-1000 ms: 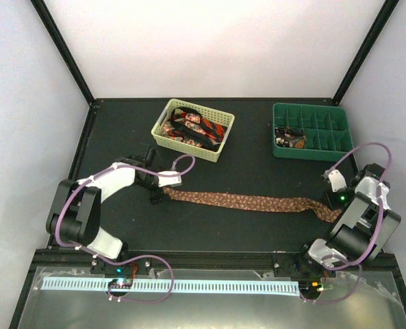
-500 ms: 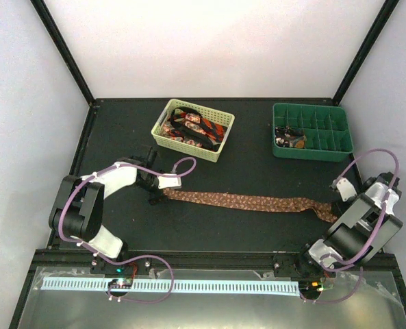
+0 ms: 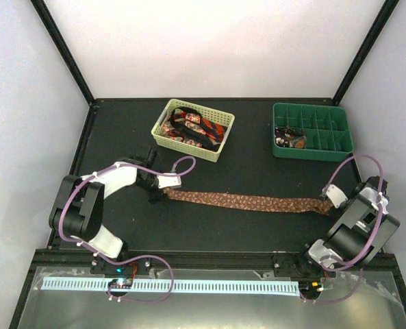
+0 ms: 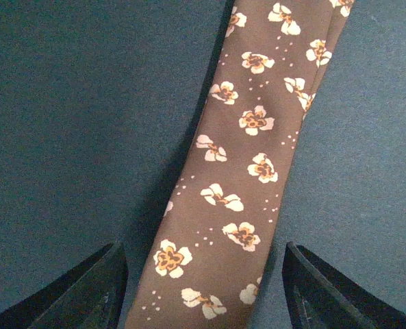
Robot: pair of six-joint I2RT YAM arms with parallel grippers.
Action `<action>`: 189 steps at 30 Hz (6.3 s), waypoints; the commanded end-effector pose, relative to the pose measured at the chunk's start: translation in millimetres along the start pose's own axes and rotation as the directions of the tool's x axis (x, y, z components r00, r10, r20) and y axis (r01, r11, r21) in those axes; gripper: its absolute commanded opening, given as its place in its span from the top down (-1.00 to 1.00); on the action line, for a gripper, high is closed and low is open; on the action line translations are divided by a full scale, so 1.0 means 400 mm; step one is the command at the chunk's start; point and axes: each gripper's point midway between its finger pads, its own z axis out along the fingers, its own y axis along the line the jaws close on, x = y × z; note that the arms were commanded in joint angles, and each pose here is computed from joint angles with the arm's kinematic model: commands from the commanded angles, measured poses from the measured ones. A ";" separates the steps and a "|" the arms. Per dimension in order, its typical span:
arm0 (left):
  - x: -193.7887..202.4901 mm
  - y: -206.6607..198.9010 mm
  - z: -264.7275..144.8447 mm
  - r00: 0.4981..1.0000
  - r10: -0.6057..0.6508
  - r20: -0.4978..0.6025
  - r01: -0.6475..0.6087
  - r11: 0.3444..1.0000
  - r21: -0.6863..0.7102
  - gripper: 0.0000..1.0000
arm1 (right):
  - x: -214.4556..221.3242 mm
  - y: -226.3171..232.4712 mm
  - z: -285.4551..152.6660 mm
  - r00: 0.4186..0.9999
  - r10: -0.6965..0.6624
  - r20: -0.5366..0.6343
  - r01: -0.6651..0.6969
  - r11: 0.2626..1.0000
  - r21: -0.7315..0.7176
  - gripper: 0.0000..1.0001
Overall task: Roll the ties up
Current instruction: Flatten out the tie at the center of the board, then adjust the tie at the center of the board, then roll the tie at the center of the board.
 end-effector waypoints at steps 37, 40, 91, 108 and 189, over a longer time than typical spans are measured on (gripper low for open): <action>-0.288 -0.085 -0.060 0.967 0.048 0.250 -0.050 0.999 0.003 -0.50 | 0.055 -0.448 -0.129 0.884 -0.358 -0.299 0.453 0.812 0.369 0.72; -0.304 -0.071 -0.071 0.964 0.038 0.262 -0.031 0.999 -0.028 -0.57 | 0.039 -0.455 -0.144 0.886 -0.364 -0.287 0.458 0.785 0.417 0.57; -0.400 -0.101 0.021 0.971 0.053 0.234 -0.071 0.995 0.068 -0.97 | -0.274 0.124 0.030 0.656 -0.699 0.286 0.752 0.637 -0.169 -0.78; -0.394 -0.095 0.027 0.974 0.051 0.221 -0.063 0.997 0.048 -0.95 | -0.272 0.134 0.036 0.596 -0.766 0.239 0.783 0.621 0.036 0.14; -0.272 -0.087 0.105 0.992 0.111 0.052 -0.111 0.994 -0.009 -0.42 | -0.778 0.667 -0.026 0.921 0.261 0.288 0.022 0.703 -0.711 0.92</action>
